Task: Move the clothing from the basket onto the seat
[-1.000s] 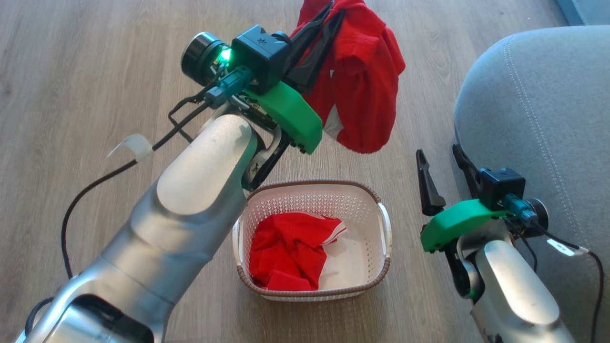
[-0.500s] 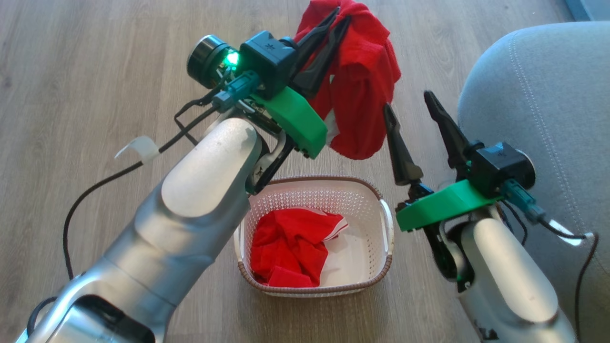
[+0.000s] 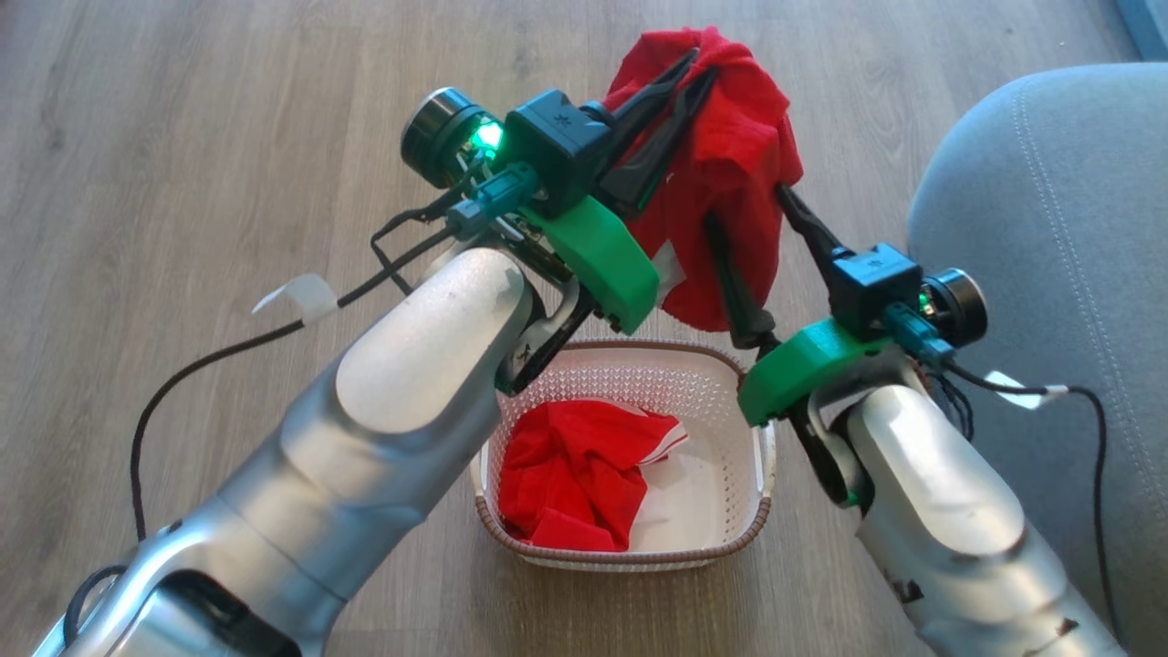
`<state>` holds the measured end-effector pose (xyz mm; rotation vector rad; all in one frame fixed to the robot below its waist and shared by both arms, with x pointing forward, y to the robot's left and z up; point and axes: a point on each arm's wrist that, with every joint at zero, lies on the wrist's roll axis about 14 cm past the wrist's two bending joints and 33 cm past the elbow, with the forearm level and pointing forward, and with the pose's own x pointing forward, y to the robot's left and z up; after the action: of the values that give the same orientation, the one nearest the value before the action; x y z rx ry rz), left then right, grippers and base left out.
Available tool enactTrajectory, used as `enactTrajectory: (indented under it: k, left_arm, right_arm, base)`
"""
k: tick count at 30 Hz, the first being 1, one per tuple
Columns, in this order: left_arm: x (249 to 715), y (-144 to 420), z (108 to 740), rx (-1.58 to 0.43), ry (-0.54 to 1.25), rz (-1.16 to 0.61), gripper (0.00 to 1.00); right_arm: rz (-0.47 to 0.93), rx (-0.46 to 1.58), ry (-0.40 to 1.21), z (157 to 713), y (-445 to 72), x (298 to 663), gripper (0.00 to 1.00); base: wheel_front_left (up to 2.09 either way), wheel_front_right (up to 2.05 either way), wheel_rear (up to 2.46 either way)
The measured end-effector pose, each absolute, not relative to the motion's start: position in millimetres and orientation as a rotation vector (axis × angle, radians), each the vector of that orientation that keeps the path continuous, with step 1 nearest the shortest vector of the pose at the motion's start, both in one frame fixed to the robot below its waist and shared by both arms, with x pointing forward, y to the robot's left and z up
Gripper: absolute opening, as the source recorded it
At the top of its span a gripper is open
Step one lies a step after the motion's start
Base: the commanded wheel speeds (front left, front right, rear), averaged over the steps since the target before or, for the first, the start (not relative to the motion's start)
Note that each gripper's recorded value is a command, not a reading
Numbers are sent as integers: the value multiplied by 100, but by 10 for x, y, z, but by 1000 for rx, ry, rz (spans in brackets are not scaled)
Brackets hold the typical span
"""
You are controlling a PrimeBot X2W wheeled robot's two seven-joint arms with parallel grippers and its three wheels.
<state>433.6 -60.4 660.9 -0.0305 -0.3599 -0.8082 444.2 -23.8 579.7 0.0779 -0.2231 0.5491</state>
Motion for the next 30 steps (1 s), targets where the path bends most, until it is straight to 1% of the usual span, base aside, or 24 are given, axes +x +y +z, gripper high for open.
enactTrajectory:
  k: [3,4,5,6,7,14,15,16,17,18,23,30]
  left_arm:
    - [4321,-598,6590,-24,-356,-807,0]
    - [4316,-600,6580,-24,-353,-806,0]
    - [4311,-603,6568,-27,-348,-809,0]
    - [4308,-606,6556,-28,-344,-810,0]
    - [4308,-606,6556,-28,-344,-810,0]
    - [4331,-623,6506,-34,-331,-810,0]
    - [4335,-629,6496,-34,-328,-811,7]
    - [4338,-638,6486,-37,-325,-813,47]
    - [4339,-647,6475,-41,-321,-815,47]
    - [4342,-655,6457,-48,-314,-818,100]
    - [4348,-696,6288,-63,-264,-842,100]
    - [4348,-782,6034,-70,-193,-878,100]
  right_arm:
    - [580,66,-185,5694,-131,4449,100]
    - [586,66,-176,5671,-108,4452,87]
    - [589,68,-169,5655,-96,4455,47]
    - [591,70,-165,5647,-87,4462,18]
    - [591,70,-165,5647,-87,4462,0]
    - [590,84,-160,5642,-89,4493,0]
    - [587,85,-159,5641,-101,4496,0]
    - [583,86,-160,5642,-115,4498,0]
    - [579,87,-162,5648,-128,4500,0]
    - [575,89,-167,5662,-143,4502,0]
    - [533,111,-207,5787,-287,4537,0]
    - [424,137,-241,5841,-671,4519,0]
  base:
    - [0,0,0]
    - [0,0,0]
    - [0,0,0]
    - [0,0,0]
    - [0,0,0]
    - [0,0,0]
    - [0,0,0]
    - [0,0,0]
    - [0,0,0]
    - [0,0,0]
    - [0,0,0]
    - [0,0,0]
